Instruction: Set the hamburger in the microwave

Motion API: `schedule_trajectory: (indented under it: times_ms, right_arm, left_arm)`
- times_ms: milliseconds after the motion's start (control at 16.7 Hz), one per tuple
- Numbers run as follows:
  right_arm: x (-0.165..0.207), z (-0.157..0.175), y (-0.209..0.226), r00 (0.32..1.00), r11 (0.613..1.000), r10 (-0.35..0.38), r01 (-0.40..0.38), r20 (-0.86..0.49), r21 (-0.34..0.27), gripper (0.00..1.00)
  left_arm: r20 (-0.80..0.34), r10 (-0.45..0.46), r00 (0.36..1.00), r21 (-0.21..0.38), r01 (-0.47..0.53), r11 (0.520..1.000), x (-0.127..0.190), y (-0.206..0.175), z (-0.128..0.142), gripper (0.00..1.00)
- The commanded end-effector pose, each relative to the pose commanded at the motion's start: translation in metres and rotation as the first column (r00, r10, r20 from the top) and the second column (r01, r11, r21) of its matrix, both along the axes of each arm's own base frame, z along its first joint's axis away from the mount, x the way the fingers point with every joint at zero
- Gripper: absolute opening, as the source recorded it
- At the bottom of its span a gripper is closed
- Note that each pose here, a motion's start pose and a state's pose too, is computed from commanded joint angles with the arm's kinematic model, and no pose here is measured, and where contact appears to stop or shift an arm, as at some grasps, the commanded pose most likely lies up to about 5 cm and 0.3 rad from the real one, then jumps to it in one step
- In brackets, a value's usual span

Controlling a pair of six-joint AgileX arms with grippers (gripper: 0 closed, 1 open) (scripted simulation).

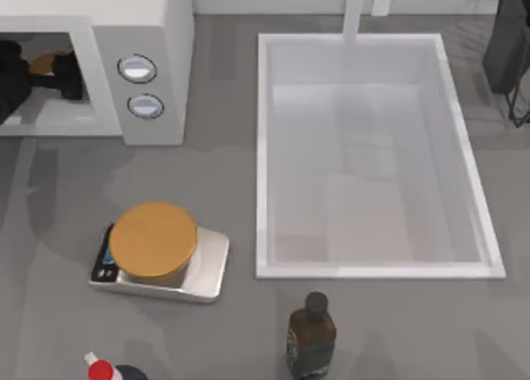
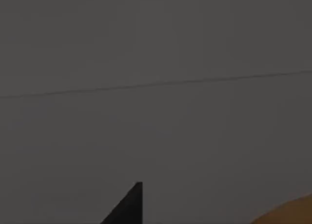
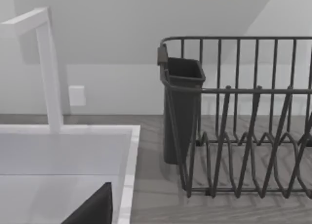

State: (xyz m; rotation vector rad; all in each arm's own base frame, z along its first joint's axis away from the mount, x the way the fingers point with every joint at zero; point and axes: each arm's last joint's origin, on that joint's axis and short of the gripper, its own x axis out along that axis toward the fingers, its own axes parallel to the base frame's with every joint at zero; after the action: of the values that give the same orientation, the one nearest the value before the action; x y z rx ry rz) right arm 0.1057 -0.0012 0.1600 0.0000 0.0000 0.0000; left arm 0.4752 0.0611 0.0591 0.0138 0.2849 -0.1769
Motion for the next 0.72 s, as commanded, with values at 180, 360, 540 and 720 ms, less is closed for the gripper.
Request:
schedule_trajectory:
  times_ms: [180, 360, 540, 720]
  right_arm:
    - [0.0, 0.0, 0.0, 1.0, 1.0, 0.0, 0.0, 0.0, 0.0, 1.0]
    - [0.0, 0.0, 0.0, 1.0, 1.0, 0.0, 0.0, 0.0, 0.0, 1.0]
    - [0.0, 0.0, 0.0, 1.0, 1.0, 0.0, 0.0, 0.0, 0.0, 1.0]
    - [0.0, 0.0, 0.0, 1.0, 1.0, 0.0, 0.0, 0.0, 0.0, 1.0]
  left_arm:
    - [0.016, -0.028, 0.999, 0.005, 0.028, 1.0, -0.029, -0.004, 0.001, 1.0]
    - [0.021, -0.053, 0.998, 0.006, 0.052, 0.999, -0.066, -0.009, 0.0, 1.0]
    - [0.013, -0.061, 0.998, 0.002, 0.061, 0.998, -0.106, -0.011, -0.003, 1.0]
    - [-0.006, -0.044, 0.999, -0.004, 0.043, 0.999, -0.143, -0.008, -0.006, 1.0]
